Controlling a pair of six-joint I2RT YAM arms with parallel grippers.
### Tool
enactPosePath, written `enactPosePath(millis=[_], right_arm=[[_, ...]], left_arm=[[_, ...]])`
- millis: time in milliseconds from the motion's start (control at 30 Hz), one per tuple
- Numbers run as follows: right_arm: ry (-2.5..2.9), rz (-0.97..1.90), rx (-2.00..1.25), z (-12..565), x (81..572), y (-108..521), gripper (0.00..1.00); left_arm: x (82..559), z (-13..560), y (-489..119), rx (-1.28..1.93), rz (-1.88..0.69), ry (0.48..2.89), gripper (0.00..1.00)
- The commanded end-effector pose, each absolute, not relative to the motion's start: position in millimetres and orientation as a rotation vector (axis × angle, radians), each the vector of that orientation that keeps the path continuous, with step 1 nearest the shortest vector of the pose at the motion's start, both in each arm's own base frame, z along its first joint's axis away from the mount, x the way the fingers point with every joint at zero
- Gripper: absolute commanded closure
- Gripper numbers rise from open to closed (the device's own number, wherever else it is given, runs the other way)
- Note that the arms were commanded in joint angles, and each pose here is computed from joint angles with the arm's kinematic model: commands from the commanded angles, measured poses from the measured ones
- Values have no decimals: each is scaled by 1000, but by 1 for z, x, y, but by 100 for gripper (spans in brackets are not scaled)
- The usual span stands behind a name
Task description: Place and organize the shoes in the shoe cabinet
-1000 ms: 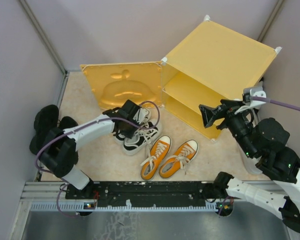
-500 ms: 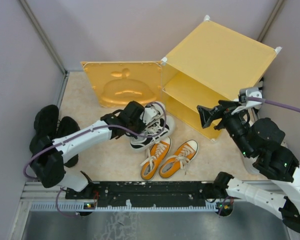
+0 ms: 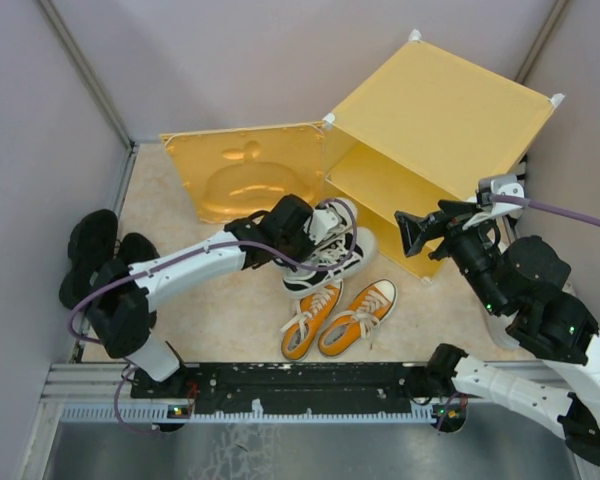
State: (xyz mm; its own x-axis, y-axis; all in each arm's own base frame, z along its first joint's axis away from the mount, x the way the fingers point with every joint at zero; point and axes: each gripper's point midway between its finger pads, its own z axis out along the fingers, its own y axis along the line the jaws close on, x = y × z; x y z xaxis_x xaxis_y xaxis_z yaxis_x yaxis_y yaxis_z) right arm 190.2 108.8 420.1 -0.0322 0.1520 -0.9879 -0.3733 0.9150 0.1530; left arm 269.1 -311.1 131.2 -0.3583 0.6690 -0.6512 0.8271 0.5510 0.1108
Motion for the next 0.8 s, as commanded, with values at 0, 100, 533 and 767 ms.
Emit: enactPosePath(millis=[0, 100, 533, 767], right_arm=[[1494, 427, -156, 439, 187, 101, 13], [1491, 432, -156, 440, 188, 102, 13], [1482, 428, -144, 449, 187, 99, 13], [1473, 426, -154, 462, 186, 97, 13]], left_arm=[[281, 183, -335, 1132, -393, 1963, 100], [275, 180, -331, 1145, -396, 1979, 100], [247, 256, -319, 1083, -486, 1885, 100], [267, 277, -343, 1048, -485, 1916, 100]])
